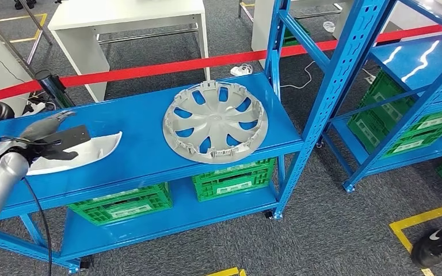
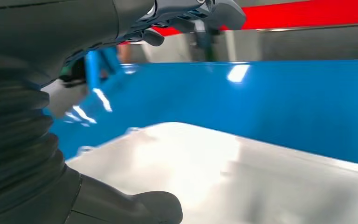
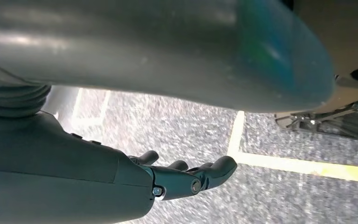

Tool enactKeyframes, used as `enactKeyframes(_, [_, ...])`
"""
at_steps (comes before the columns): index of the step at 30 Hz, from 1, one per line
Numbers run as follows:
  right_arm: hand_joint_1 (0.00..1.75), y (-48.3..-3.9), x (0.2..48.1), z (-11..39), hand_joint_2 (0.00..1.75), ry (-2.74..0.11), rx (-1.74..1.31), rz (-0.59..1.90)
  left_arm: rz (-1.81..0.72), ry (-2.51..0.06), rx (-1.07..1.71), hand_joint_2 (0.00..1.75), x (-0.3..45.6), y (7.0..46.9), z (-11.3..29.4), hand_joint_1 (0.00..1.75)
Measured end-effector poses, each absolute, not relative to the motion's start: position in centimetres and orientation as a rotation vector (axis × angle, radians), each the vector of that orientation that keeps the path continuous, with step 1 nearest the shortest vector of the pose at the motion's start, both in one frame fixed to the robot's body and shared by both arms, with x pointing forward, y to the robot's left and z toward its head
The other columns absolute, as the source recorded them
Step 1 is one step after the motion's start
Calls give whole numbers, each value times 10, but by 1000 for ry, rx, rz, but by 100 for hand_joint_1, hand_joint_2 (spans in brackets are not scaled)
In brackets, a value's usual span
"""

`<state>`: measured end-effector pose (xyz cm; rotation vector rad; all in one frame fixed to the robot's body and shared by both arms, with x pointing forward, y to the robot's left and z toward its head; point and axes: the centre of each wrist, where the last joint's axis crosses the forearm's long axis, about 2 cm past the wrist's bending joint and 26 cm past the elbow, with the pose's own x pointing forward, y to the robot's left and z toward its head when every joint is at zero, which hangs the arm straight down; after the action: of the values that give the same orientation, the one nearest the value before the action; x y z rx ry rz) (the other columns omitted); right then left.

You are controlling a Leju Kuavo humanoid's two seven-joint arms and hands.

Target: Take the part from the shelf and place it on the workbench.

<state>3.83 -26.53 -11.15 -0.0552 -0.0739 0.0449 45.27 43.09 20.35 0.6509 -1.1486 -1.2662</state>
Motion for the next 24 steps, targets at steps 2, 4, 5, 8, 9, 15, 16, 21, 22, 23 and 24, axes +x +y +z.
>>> enactKeyframes(2, [0, -265, 39, -111, 0, -94, -55, 74, -1246, -1129, 713, 175, 440, 451, 192, 0])
enactKeyframes(4, [0, -264, 39, -111, 0, -105, -54, 102, -1227, -1103, 777, 175, 422, 474, 174, 0])
enactKeyframes(5, [0, -264, 39, -111, 0, -102, -53, 110, -1223, -1082, 806, 175, 413, 482, 165, 0])
enactKeyframes(8, [0, -265, 40, -111, 0, -76, -50, 103, -1236, -1014, 846, 175, 397, 479, 138, 0])
enactKeyframes(9, [0, -265, 40, -111, 0, -68, -49, 96, -1243, -1000, 842, 175, 395, 473, 132, 0])
enactKeyframes(15, [0, -266, 43, -111, 0, -29, -48, 71, -1253, -1018, 649, 175, 399, 450, 123, 0])
enactKeyframes(16, [0, -266, 43, -111, 0, -24, -48, 70, -1238, -1038, 611, 175, 399, 450, 123, 0])
enactKeyframes(21, [0, -266, 42, -111, 0, -21, -45, 69, -1085, -1191, 491, 0, 396, 450, 120, 0])
enactKeyframes(22, [0, -266, 42, -111, 0, -25, -43, 70, -1051, -1224, 473, 0, 396, 450, 120, 0])
enactKeyframes(23, [0, -266, 42, -111, 0, -31, -41, 72, -1018, -1256, 456, 0, 395, 451, 119, 0])
enactKeyframes(24, [0, -266, 42, -111, 0, -37, -39, 72, -991, -1284, 443, 0, 395, 451, 119, 0])
